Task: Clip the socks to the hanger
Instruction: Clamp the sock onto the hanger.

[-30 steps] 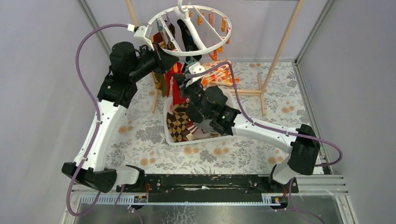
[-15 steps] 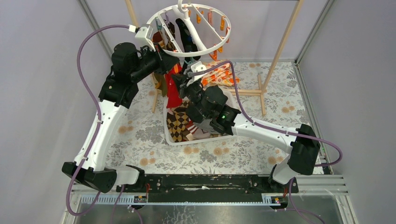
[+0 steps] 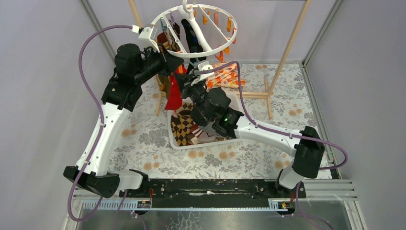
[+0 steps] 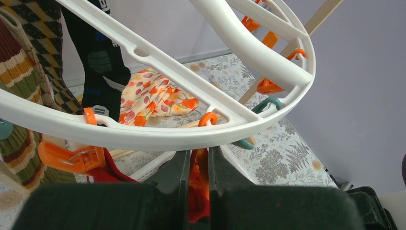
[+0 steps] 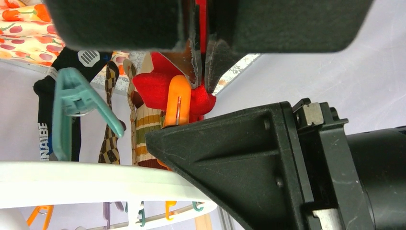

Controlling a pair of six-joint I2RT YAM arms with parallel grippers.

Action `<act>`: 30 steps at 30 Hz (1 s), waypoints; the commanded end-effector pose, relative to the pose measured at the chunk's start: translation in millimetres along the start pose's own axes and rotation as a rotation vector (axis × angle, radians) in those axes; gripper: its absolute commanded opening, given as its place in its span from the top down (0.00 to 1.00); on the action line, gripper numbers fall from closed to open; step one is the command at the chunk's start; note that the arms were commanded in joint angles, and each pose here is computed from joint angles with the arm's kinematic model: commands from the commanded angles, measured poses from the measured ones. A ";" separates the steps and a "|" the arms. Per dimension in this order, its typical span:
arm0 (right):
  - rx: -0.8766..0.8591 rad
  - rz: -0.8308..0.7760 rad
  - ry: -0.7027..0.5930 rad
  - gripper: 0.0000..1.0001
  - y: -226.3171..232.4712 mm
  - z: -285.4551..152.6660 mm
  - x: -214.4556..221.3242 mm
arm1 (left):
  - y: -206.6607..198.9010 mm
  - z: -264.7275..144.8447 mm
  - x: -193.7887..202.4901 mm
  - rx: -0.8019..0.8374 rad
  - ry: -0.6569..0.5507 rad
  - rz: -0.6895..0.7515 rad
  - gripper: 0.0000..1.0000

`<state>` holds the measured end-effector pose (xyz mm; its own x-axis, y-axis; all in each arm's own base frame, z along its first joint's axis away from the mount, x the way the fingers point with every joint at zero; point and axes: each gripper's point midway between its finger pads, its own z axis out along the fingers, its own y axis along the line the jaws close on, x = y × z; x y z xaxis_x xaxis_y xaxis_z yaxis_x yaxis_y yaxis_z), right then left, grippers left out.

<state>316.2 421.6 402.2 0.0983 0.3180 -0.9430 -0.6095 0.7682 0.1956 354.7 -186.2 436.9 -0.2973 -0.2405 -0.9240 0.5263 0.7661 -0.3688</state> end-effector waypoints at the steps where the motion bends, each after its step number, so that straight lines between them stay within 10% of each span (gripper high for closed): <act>1: 0.089 0.084 -0.165 1.00 -12.8 6.6 -59.9 | 0.7 -3.4 0.3 -0.008 -0.008 0.041 0.98; 11: 0.078 0.076 -0.170 0.92 -11.9 4.9 -59.7 | 1.6 -8.0 -9.8 -0.031 -0.036 0.058 0.39; 22: -0.065 0.062 -0.065 0.37 0.2 -10.3 -58.8 | 12.8 -13.2 -6.8 -0.089 -0.031 0.092 0.36; 30: -0.167 0.163 0.050 0.34 -15.2 -53.9 -57.1 | 19.5 -16.4 -8.0 -0.128 -0.034 0.107 0.36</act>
<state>294.9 388.6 415.9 0.0198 0.3140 -0.9492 -0.6847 0.6961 0.2160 355.1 -169.4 433.5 -0.2560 -0.1863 -0.9486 0.4734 0.8314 -0.2911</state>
